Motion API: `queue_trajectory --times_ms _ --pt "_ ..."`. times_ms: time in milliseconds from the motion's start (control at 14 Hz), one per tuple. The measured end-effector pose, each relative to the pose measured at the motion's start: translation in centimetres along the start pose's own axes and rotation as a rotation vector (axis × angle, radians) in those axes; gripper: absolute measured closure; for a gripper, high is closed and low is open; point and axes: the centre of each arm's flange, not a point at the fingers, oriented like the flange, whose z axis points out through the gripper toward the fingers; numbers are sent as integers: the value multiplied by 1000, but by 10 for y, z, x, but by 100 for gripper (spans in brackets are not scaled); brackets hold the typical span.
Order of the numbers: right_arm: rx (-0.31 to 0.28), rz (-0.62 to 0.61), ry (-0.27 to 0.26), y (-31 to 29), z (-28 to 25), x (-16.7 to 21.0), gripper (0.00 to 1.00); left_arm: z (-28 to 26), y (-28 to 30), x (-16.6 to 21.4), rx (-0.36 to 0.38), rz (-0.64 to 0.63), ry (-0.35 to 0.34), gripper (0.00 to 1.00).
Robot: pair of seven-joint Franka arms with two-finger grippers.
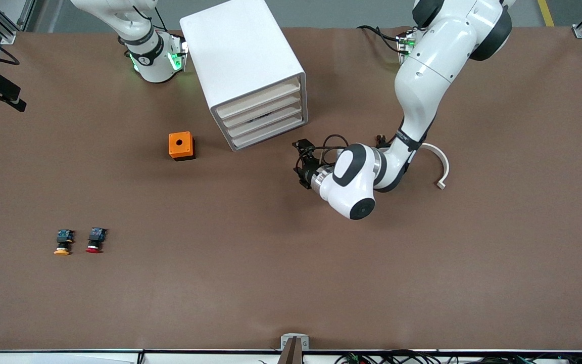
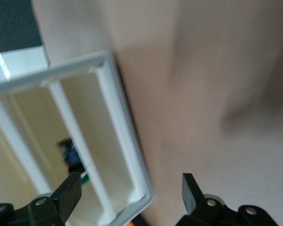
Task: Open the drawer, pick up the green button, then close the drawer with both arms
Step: 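Grasp the drawer front of the white cabinet with the left gripper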
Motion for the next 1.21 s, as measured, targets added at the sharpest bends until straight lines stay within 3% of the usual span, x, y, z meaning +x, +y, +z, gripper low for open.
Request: queue_trajectory --times_ms 143,357,429,1214 --pt "0 0 0 0 0 0 0 17 -12 -12 42 -63 -27 19" --pt "0 -1 0 0 0 0 0 50 -26 -25 99 -134 -30 24" --pt "0 -1 0 0 0 0 0 61 -28 -26 114 -160 -23 31" --pt "0 0 -2 0 0 0 0 116 -30 -17 193 -249 67 53"
